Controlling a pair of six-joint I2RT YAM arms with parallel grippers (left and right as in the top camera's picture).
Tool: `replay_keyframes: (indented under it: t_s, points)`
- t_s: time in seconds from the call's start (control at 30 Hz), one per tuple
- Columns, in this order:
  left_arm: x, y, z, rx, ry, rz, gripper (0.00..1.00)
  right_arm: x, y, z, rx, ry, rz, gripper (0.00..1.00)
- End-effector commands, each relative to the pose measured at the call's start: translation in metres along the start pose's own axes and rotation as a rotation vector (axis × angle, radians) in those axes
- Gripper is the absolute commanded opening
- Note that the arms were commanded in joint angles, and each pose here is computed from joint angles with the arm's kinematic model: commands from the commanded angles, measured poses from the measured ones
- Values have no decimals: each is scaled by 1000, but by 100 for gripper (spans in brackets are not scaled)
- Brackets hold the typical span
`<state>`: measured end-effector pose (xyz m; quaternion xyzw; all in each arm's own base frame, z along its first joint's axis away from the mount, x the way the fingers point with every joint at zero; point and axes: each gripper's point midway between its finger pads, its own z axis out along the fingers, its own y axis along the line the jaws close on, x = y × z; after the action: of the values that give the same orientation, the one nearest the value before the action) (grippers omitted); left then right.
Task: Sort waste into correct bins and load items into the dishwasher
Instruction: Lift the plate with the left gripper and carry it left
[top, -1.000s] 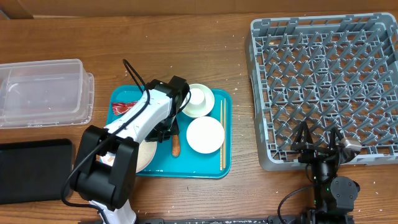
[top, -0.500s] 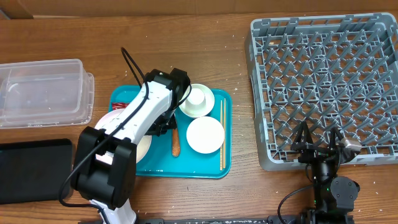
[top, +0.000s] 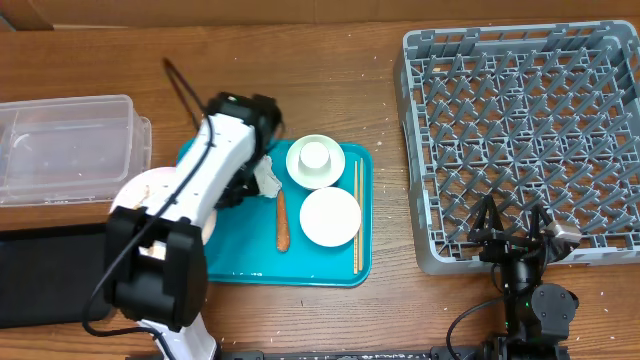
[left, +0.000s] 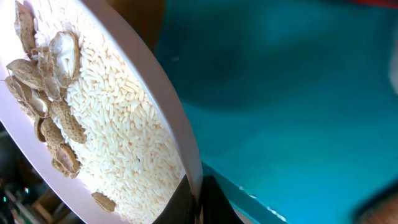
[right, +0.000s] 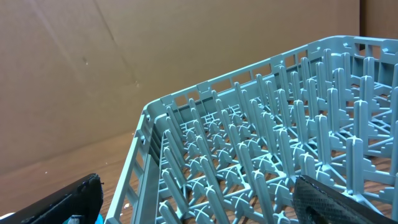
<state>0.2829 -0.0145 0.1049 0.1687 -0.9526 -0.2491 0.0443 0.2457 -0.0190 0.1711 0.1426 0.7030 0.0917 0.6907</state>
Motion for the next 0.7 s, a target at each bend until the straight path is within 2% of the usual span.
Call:
replay_keyframes:
  t_s: [0.0, 0.23, 0.47, 0.67]
  points:
    - [-19, 33, 1, -35, 10, -121, 4, 0, -3, 0, 13, -10, -7, 100]
    - [-35, 70, 5, -4, 32, -263, 4, 0, -3, 0, 13, -10, -7, 100]
    - [-50, 82, 20, 123, 75, -345, 4, 0, -3, 0, 13, -10, -7, 100]
    - [-63, 105, 35, 146, 75, -443, 4, 0, -3, 0, 13, -10, -7, 100]
